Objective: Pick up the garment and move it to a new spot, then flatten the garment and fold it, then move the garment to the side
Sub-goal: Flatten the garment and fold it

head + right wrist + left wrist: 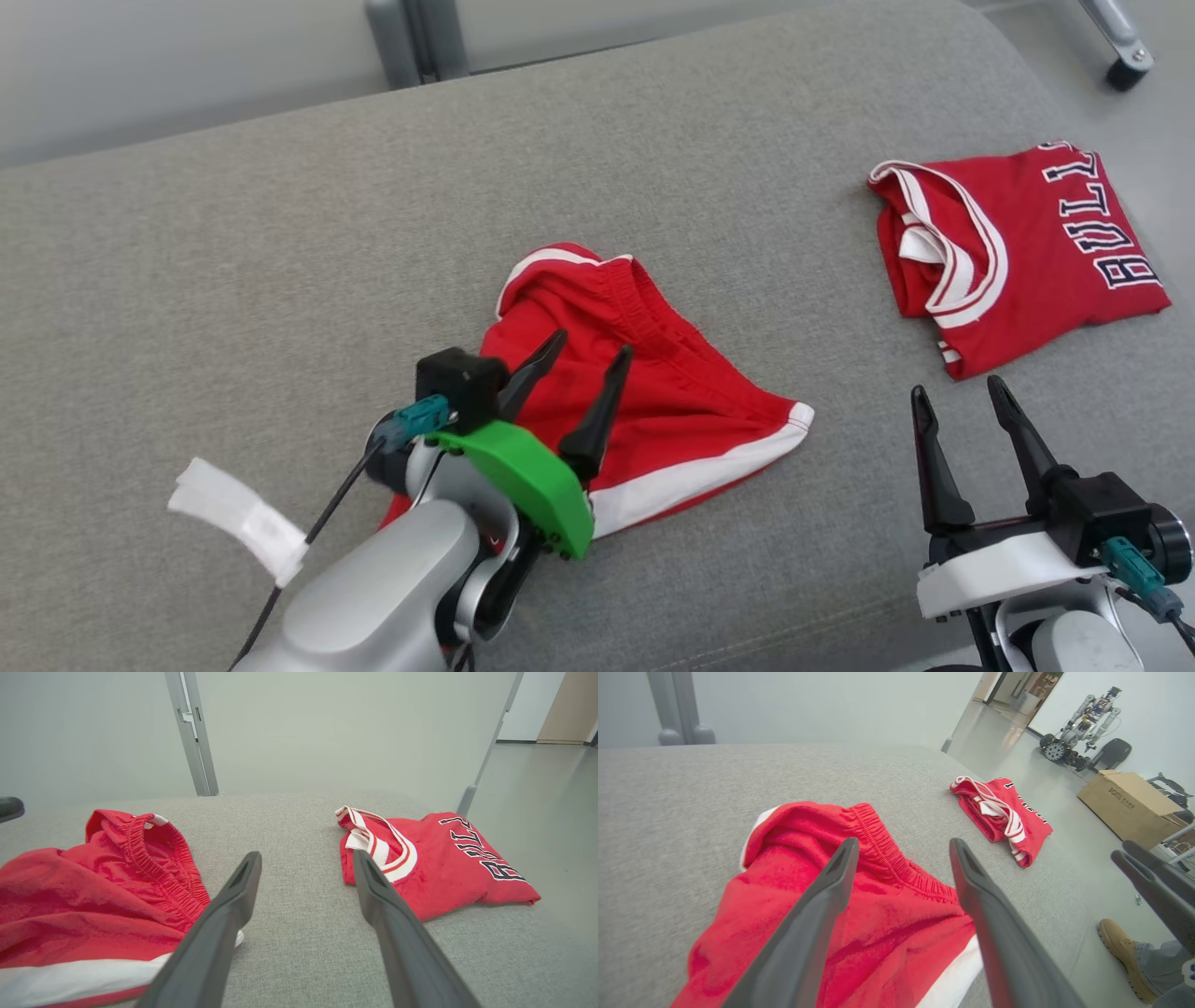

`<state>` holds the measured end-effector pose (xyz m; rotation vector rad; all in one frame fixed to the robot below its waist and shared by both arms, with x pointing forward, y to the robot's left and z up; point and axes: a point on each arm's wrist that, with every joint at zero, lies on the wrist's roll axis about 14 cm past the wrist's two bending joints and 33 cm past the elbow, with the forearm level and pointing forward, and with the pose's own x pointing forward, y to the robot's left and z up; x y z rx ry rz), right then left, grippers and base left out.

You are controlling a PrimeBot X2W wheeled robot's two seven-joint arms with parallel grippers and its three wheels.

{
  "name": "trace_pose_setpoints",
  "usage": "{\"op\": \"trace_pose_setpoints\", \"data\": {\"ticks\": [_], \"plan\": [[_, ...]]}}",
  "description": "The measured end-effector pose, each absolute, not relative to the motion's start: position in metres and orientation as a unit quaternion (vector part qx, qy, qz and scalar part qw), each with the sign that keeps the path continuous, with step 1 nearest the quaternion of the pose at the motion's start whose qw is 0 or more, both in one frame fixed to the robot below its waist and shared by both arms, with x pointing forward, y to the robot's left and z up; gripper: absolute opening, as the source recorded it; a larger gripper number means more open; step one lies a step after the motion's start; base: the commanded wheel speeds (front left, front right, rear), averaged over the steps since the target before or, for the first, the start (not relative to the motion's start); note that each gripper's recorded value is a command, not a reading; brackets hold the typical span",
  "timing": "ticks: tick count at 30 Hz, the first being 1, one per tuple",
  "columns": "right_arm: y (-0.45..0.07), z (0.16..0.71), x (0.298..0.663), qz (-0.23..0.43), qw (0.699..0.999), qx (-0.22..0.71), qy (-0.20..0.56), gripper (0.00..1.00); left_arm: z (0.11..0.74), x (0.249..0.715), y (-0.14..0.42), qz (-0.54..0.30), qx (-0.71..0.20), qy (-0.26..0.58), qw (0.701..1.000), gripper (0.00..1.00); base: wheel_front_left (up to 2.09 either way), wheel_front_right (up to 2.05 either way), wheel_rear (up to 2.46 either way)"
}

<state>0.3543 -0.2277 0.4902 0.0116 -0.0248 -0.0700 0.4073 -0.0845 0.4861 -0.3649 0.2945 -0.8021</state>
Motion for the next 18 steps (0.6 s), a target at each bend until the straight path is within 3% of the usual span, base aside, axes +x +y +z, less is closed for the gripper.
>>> {"op": "trace_pose_setpoints", "data": {"ticks": [10,18], "plan": [[-0.196,0.525,0.367,0.031,0.997,-0.004,-0.070,1.00,0.474,0.386,0.051,-0.207,-0.145,0.121,0.960,1.00,0.00,0.00,0.00],[-0.165,0.533,0.371,0.083,0.993,-0.003,-0.081,1.00,0.439,0.330,0.082,-0.157,-0.179,0.192,0.952,1.00,0.00,0.00,0.00]]}}
